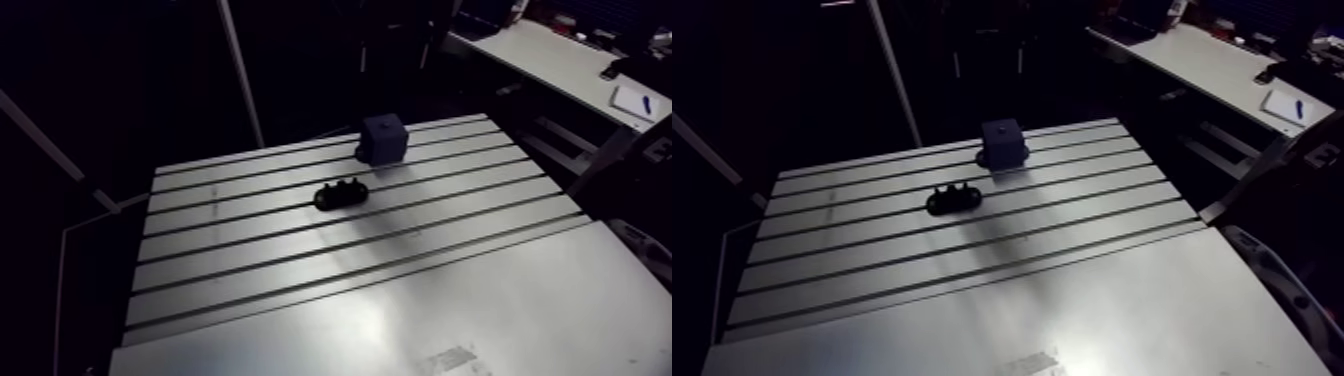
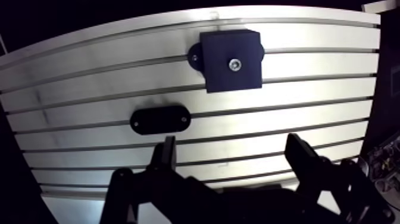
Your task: Pick up the M10 bolt and insert it into the hole until fully seated.
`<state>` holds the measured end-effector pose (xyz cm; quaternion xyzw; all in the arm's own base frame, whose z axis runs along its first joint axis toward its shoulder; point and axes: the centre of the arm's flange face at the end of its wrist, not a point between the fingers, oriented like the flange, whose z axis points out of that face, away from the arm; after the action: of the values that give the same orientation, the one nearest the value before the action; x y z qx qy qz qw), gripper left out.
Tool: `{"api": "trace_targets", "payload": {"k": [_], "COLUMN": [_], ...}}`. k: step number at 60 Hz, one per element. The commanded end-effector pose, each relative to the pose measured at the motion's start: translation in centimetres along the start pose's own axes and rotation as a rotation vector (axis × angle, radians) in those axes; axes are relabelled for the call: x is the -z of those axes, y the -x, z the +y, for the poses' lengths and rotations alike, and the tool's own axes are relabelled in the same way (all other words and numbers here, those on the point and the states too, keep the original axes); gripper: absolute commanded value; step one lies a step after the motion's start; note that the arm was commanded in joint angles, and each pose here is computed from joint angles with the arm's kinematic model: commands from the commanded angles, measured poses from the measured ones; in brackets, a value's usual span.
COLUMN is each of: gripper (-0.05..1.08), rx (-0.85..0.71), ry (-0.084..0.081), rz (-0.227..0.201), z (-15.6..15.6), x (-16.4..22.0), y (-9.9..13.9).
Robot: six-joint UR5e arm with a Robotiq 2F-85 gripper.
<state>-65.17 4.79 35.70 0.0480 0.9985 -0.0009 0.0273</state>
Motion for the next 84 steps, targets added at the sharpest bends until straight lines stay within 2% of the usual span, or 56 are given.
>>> {"api": "trace_targets", "payload": {"k": [1, 6, 15, 18, 23, 33, 43, 49, 66, 76, 84], "gripper": [0.00, 0.00, 0.00, 0.00, 0.00, 0.00, 0.01, 0.01, 0.01, 0.01, 0.01], "rx": [0.076, 0.102, 0.113, 0.103, 0.110, 0.120, 0.103, 0.098, 0.093, 0.092, 0.090], "ry": [0.007, 0.006, 0.006, 0.003, -0.001, 0.000, 0.012, 0.018, 0.019, 0.019, 0.020], "rz": [0.026, 0.005, 0.013, -0.011, -0.021, -0.001, 0.025, 0.039, 0.060, 0.051, 0.060], "z": [-6.3, -8.0, -9.1, -9.2, -9.6, -10.3, -10.2, -10.1, -9.9, -9.8, -9.7], "x": [7.9, 8.4, 9.9, 10.8, 11.2, 12.4, 13.3, 14.0, 15.1, 14.7, 15.0], "y": [7.5, 9.2, 11.1, 12.3, 13.1, 14.7, 16.2, 16.7, 16.9, 16.6, 16.6]}}
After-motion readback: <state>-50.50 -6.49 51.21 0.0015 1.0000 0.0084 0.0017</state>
